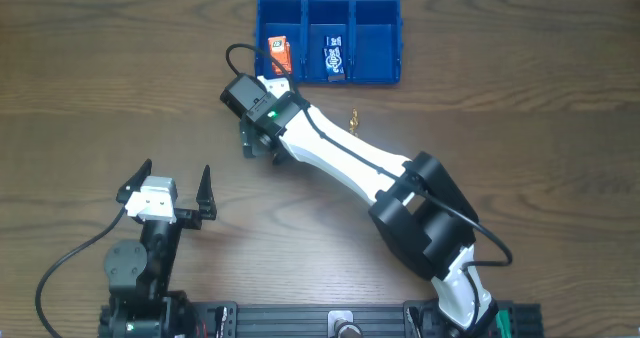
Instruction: Sort Candies Into Trays
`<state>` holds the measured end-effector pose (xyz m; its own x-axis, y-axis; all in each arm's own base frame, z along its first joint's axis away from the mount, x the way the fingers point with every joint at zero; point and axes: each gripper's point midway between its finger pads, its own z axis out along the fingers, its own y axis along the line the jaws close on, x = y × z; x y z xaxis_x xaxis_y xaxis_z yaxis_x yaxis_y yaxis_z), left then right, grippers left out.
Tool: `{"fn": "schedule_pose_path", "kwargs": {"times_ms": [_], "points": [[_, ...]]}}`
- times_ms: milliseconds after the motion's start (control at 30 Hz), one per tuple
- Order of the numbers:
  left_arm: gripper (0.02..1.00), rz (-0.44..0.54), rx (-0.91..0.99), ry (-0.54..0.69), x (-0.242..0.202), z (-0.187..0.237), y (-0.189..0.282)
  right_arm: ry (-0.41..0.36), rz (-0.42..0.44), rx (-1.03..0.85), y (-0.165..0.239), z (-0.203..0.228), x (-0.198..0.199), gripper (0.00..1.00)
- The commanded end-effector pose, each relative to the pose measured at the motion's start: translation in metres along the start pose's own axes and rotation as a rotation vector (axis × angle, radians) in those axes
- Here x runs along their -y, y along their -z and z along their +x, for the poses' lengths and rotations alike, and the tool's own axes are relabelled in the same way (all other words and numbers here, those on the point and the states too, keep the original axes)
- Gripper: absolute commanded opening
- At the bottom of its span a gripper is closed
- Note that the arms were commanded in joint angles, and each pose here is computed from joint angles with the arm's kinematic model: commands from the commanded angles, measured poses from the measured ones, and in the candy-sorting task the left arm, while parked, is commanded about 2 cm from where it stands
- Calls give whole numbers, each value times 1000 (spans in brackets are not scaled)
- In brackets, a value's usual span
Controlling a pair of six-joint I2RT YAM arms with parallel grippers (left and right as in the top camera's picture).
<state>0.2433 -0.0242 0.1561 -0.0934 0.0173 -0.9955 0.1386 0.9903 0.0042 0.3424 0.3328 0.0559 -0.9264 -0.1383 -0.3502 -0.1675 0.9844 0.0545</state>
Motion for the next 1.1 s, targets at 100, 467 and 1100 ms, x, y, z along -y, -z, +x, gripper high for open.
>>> {"fn": "schedule_pose_path", "kwargs": {"times_ms": [100, 467, 1100], "points": [[998, 25, -46, -7, 4, 16, -1, 7, 51, -29, -40, 11, 4, 899], [998, 25, -46, -7, 4, 16, -1, -21, 54, -27, -50, 13, 3, 649], [998, 25, -46, -7, 4, 16, -1, -44, 59, -40, -54, 17, 3, 371]]}}
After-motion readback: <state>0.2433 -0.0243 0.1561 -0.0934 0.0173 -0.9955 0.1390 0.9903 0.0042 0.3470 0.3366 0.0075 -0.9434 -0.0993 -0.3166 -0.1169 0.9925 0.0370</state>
